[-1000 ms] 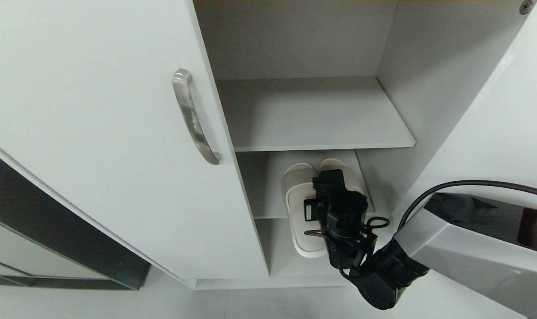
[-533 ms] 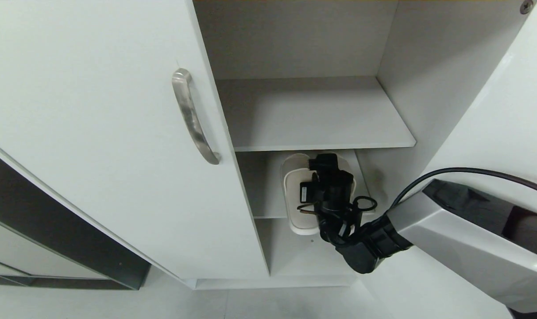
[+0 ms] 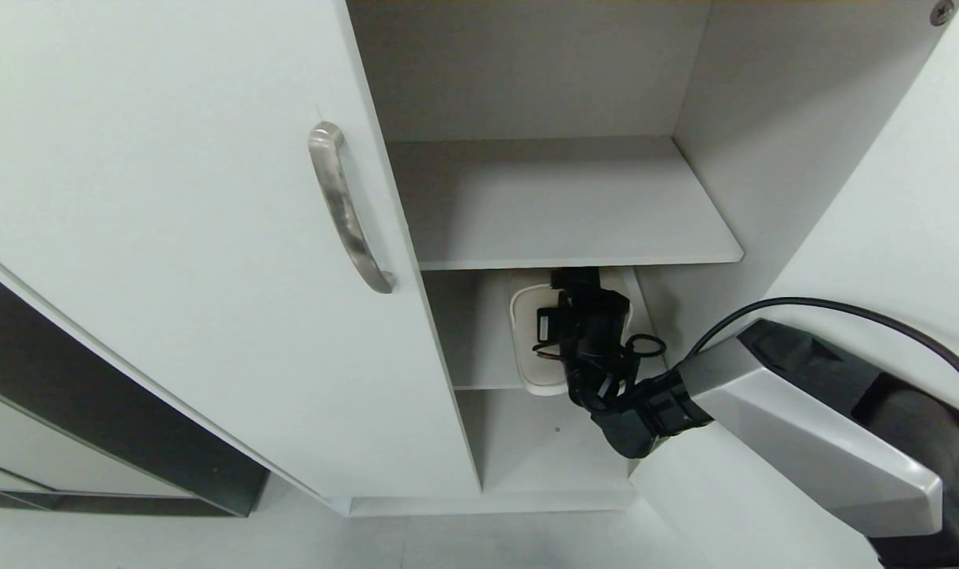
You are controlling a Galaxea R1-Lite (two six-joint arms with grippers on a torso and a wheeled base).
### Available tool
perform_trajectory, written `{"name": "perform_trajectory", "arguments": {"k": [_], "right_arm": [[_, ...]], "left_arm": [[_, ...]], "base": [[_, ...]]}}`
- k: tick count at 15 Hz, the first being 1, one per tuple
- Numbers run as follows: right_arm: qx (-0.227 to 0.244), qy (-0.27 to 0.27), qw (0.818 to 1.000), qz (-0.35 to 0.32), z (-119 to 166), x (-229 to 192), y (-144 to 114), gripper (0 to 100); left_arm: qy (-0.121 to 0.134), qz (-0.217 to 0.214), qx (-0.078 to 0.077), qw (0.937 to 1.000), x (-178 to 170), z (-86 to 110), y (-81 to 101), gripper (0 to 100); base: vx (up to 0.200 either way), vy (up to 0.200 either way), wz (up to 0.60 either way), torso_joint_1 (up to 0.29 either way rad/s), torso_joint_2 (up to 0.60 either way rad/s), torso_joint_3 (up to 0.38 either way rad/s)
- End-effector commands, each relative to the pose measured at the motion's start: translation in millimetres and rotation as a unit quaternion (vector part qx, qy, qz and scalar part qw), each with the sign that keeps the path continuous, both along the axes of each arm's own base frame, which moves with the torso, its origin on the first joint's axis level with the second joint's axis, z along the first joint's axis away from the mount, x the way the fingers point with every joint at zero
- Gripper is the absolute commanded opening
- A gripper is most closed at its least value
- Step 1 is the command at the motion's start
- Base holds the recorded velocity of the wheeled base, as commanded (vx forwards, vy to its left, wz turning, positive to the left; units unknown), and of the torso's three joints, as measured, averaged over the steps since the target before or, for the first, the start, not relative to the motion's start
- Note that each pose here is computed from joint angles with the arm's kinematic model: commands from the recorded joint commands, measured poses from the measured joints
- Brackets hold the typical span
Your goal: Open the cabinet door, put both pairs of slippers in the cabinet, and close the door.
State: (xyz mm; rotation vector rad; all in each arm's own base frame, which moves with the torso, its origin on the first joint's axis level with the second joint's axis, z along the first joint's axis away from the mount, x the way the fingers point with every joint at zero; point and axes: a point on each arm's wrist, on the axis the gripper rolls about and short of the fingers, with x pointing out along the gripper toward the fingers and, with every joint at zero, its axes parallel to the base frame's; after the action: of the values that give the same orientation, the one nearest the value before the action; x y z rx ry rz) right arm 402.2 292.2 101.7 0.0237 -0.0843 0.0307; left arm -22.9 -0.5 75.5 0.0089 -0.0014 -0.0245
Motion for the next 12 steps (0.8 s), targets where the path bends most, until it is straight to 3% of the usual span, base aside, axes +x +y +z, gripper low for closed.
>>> {"name": "perform_trajectory", "arguments": {"k": [1,5,6,9,12], "right_arm": [[-0.003,0.002,1.000,-0.001,-5.2,2.1,0.9,0],[-0.008,0.010,1.000,-0.001,-15.5,4.1,2.4,0],[-0.009,0.011,1.000,0.000,-16.7,3.6,3.0,100],[-0.014,0.017,1.000,0.003,-14.0,-8.3,2.2,100],[-0.011,0.013,0.999,0.028,3.8,-50.2,0.3,100]], "left_arm": [[0.001,0.000,0.000,1.0000,0.1,0.0,0.0,0],[0.001,0.001,0.000,1.0000,0.1,0.0,0.0,0],[0.001,0.001,0.000,1.0000,0.1,0.0,0.0,0],[0.001,0.001,-0.001,1.0000,0.1,0.0,0.0,0],[0.001,0.001,-0.001,1.0000,0.1,0.0,0.0,0]], "base": [[0.000,0.000,0.00,0.000,0.00,0.000],[0.000,0.000,0.00,0.000,0.00,0.000],[0.000,0.000,0.00,0.000,0.00,0.000],[0.000,0.000,0.00,0.000,0.00,0.000],[0.000,0.000,0.00,0.000,0.00,0.000]]}}
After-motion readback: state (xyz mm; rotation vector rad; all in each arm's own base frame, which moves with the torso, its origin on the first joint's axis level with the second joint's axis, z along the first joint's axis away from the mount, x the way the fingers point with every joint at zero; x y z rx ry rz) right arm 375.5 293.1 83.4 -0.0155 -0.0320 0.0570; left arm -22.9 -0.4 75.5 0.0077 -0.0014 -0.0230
